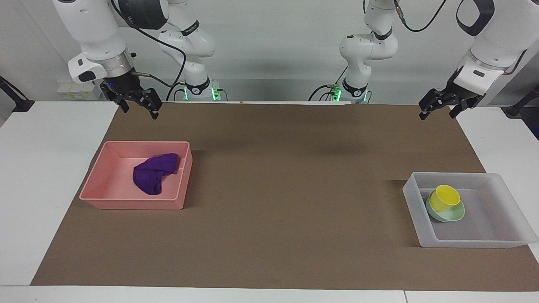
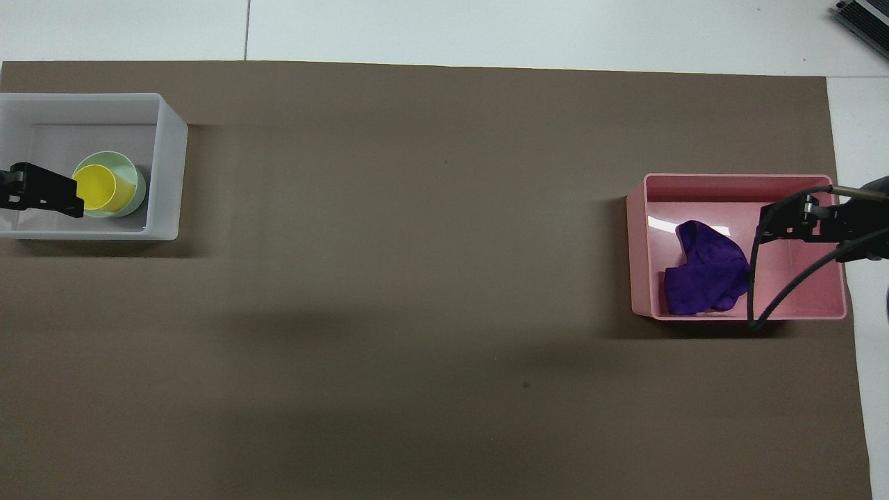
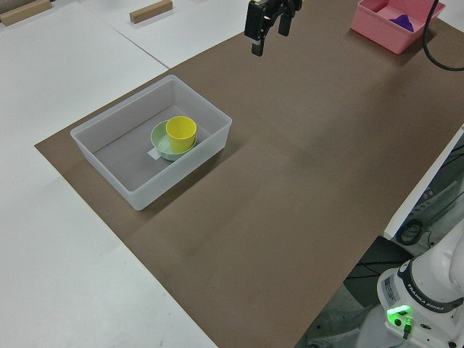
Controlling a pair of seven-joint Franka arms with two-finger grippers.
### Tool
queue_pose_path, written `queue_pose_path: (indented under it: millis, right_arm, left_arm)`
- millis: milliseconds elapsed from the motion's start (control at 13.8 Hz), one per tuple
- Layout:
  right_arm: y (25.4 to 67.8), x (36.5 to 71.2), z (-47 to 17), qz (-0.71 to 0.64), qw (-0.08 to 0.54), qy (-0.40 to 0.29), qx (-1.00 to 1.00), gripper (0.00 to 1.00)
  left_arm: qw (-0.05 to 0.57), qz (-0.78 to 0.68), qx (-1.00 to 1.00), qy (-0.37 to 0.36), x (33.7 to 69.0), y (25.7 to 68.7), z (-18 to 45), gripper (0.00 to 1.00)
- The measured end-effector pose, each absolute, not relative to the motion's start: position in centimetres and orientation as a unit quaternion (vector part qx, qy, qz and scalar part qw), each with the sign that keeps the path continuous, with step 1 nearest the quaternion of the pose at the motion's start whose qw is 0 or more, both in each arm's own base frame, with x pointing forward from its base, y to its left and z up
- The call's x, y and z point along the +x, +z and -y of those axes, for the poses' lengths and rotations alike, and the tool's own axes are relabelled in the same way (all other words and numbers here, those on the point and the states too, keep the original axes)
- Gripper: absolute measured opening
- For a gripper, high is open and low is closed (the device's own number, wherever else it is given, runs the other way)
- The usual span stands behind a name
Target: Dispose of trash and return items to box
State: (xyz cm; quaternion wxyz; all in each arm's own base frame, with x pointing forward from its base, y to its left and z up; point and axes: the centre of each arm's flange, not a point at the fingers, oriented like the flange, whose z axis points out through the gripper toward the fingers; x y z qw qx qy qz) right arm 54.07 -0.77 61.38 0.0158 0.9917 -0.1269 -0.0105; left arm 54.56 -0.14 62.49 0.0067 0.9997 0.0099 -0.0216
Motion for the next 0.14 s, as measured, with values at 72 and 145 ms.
queue_pose_path:
  millis: [72, 145]
  right_arm:
    - [61.38, 54.07, 0.78, 0.127, 0.016, -0.010, 0.992, 1.00]
    - [61.38, 54.07, 0.78, 0.127, 0.016, -0.010, 0.992, 1.00]
  left_arm:
    - [0.007, -0.010, 1.000, -0.022, 54.58, 62.47, 0.13, 1.00]
    - [0.007, -0.010, 1.000, -0.022, 54.60, 62.47, 0.13, 1.00]
